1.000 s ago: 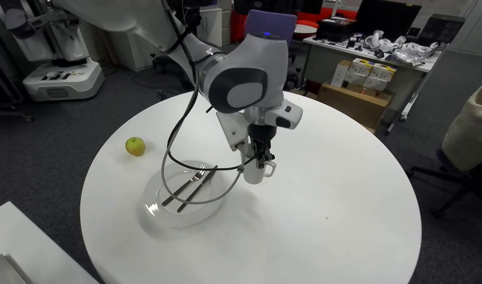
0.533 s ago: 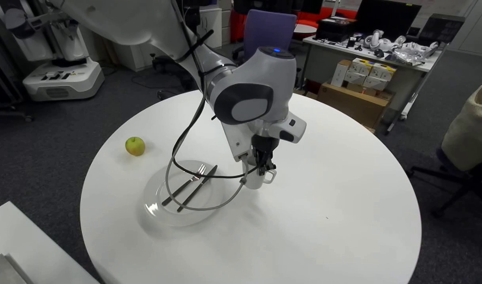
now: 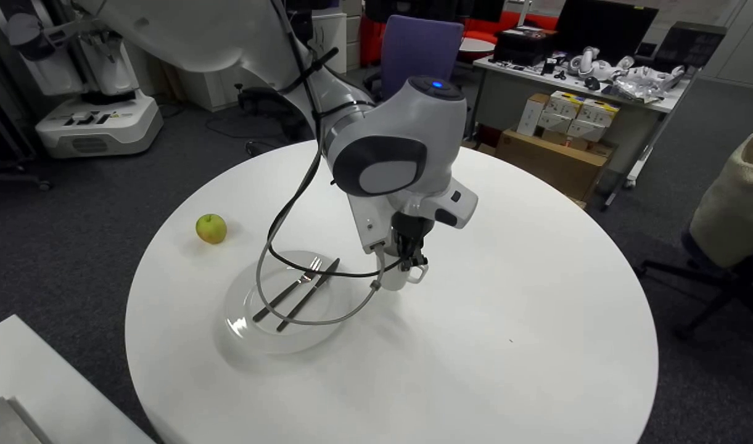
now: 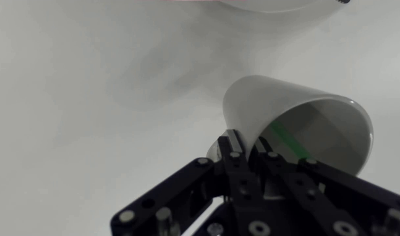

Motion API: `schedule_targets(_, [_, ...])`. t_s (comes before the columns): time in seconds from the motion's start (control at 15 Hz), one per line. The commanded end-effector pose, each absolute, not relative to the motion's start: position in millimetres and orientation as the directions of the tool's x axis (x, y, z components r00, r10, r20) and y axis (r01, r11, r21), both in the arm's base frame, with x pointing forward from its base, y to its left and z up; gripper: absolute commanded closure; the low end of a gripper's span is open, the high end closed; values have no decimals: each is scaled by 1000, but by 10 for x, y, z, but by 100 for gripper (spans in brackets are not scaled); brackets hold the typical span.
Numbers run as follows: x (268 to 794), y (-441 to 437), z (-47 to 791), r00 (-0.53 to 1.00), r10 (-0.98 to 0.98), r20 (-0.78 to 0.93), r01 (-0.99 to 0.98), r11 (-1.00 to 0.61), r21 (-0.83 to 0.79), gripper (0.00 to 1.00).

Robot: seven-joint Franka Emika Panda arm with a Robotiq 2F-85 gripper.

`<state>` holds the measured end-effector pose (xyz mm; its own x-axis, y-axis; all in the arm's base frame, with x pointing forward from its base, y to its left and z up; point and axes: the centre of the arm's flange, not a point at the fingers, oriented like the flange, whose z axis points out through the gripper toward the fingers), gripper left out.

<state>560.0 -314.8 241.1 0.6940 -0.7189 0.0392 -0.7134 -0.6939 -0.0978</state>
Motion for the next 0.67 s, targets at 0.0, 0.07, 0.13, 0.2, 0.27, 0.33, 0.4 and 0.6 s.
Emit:
schedule_targets(0.0, [5620,-3212,2501,699,-713,55,-701,-699,-141,98])
schedule_targets(0.07, [5621,-3209,2491,699,-714,53,-702,-698,-140,98])
schedule_targets(0.13, [5623,-3208,2479,698,-714,52,-703,-698,-138,98])
schedule_targets(0.2, [5622,-3207,2469,699,-714,50,-703,-698,-137,98])
schedule_targets(0.27, [5624,-3204,2447,699,-713,48,-703,-698,-135,98])
schedule_targets(0.33, [5625,-3198,2429,699,-713,45,-704,-698,-134,98])
schedule_targets(0.4, [5630,-3191,2406,700,-713,42,-703,-699,-133,98])
schedule_targets(0.6, [5634,-3164,2351,703,-710,34,-702,-701,-127,98])
